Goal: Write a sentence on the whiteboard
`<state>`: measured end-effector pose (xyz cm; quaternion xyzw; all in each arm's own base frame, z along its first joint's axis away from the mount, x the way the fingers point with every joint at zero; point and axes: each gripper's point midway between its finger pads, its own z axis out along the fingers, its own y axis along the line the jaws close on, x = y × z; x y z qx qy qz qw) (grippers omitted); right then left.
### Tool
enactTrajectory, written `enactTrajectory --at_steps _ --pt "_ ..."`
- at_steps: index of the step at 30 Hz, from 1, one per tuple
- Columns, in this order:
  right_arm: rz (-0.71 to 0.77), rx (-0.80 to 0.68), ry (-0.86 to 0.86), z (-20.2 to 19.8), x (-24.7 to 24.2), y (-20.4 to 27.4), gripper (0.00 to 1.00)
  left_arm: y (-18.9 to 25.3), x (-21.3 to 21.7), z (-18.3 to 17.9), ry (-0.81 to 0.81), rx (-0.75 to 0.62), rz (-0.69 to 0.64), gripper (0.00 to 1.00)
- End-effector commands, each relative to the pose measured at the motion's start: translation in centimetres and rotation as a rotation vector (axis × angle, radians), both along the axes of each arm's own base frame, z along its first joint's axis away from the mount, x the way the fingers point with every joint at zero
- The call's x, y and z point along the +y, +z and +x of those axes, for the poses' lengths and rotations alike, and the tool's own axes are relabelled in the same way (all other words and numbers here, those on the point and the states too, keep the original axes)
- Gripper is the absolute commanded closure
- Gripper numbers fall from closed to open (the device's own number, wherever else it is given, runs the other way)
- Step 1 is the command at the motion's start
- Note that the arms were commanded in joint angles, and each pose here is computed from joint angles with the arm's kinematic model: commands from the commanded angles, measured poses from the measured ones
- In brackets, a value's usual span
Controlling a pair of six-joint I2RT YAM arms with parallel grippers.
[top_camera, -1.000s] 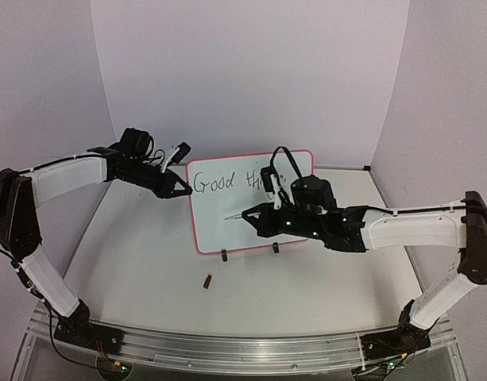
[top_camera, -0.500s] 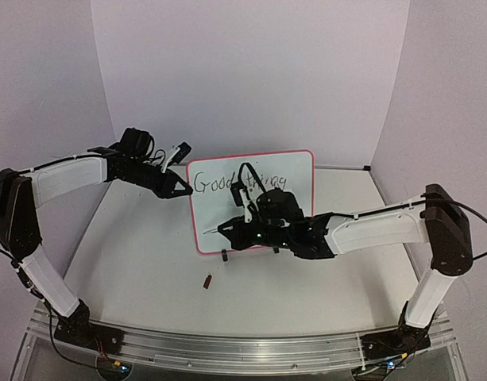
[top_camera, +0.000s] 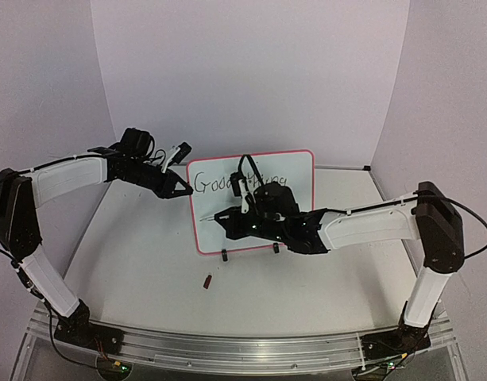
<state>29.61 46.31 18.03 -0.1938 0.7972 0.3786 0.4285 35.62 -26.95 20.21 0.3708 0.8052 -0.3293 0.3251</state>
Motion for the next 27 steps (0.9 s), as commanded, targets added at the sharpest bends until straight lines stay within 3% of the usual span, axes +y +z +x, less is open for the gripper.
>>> enactTrajectory --at_steps 1,12,27 --pt "0.088 -0.019 -0.018 1.9 0.6 2.1 1.00 -1.8 -0.3 0.0 0.007 0.001 0.064 1.00" --pt "0.100 -0.001 -0.045 3.8 0.1 1.4 1.00 -1.9 -0.3 0.0 0.008 0.001 0.066 1.00" --pt "0.006 0.105 -0.043 2.7 -0.9 -4.6 1.00 -2.1 -0.5 0.0 0.004 0.005 0.067 1.00"
